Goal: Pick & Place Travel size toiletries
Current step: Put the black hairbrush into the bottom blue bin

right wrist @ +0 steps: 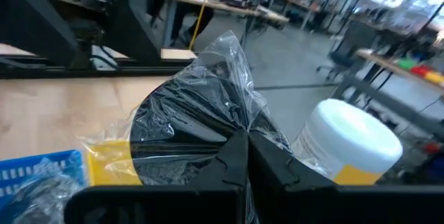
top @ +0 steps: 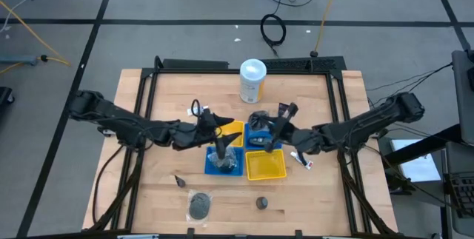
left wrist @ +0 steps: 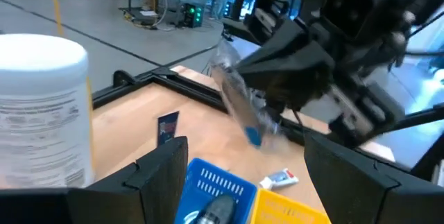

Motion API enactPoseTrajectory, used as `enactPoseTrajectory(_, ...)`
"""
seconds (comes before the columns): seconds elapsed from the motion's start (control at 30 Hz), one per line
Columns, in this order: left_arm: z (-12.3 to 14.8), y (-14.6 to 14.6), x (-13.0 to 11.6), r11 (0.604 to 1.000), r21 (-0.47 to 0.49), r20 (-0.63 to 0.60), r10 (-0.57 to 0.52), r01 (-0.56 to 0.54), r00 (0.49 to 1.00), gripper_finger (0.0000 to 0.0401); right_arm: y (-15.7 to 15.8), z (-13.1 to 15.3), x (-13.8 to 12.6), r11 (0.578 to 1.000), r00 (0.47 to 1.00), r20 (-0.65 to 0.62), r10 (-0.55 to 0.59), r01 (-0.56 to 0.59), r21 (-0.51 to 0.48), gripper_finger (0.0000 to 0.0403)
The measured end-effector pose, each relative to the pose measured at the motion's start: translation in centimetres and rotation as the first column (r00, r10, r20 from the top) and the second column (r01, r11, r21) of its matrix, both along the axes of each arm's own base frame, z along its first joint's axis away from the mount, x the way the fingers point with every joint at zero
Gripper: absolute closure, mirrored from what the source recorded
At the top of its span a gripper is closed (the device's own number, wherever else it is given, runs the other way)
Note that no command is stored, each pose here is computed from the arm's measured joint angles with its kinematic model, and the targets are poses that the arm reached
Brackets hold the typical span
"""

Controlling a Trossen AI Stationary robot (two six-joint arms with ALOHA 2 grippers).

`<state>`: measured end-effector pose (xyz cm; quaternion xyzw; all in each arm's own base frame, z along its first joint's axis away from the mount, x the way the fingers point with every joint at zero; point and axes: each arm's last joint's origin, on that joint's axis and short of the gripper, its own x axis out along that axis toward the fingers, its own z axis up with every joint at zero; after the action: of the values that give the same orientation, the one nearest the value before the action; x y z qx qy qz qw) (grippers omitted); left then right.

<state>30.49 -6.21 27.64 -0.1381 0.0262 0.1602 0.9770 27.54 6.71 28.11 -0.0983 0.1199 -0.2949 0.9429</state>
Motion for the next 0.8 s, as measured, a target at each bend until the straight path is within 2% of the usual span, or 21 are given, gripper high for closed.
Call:
enactPoseTrajectory(0.13,-0.5,0.1,1.0,0.999,-0.019,0.046,-0.05,0.05,0.998,0.0119,0.6,-0.6,0.7,0.999,1.0,-0.004,-0.03,0.03,-0.045,0.0403)
enactPoseTrajectory(0.23,-1.1,0.3,1.5,0.998,-0.035,0.05,-0.042,0.044,0.998,0.0119,1.0,-1.0,1.0,0.995,0.999,-0.015,-0.049,0.048,-0.082,0.0403)
enactPoseTrajectory(0.8,-1.2,1.5,2.2,0.994,-0.107,0.128,0.014,-0.001,0.992,0.0119,1.5,-0.5,1.0,0.996,0.999,0.034,-0.032,0.035,-0.082,0.0403)
